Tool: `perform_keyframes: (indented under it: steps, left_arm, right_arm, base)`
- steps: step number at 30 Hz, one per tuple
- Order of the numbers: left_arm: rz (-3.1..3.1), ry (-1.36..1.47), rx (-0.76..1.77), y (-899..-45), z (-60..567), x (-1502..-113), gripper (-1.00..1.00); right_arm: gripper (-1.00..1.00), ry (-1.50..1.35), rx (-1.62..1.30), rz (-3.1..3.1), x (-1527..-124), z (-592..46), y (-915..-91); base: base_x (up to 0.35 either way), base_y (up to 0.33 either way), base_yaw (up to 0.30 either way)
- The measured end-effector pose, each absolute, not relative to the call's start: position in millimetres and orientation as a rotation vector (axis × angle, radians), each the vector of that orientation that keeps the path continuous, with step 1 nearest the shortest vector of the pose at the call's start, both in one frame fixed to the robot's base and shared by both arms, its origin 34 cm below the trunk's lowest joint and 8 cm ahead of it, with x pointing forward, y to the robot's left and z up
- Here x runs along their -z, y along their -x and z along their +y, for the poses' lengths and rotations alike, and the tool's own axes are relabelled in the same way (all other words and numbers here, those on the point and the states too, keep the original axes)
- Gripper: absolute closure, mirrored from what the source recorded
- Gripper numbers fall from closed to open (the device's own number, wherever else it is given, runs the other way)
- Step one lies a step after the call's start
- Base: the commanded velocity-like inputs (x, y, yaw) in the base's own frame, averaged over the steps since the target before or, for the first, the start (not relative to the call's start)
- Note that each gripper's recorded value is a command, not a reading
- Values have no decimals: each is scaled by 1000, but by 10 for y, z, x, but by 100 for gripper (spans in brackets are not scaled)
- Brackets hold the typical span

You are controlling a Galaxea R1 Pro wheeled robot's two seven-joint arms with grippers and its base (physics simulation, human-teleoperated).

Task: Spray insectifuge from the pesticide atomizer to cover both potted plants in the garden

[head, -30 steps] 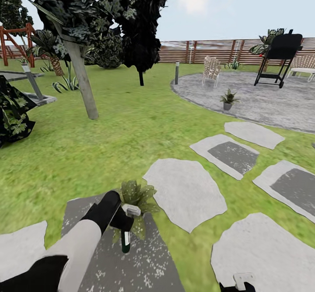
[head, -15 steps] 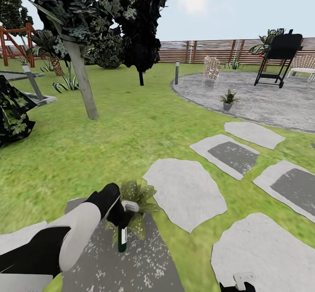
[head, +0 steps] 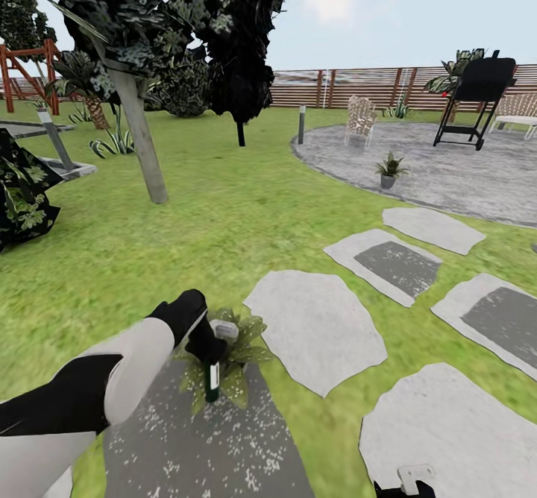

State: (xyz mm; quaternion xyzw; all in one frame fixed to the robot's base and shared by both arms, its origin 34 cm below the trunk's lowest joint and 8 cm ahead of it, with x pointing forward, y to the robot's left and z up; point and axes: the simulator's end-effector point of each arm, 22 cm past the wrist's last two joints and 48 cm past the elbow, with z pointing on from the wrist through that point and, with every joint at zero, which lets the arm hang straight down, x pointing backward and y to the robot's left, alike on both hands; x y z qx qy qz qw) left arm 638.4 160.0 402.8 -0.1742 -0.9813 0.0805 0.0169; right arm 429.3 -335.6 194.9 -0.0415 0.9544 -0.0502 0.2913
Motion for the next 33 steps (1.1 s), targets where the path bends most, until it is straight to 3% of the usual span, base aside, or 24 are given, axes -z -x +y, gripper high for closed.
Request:
perform_keyframes:
  steps: [33]
  left_arm:
    - [-2985, 462, -197, -6206, 2051, -4156, 100]
  right_arm:
    - [-100, 111, 134, 2545, -2307, -3355, -4384]
  base:
    - [0, 0, 0]
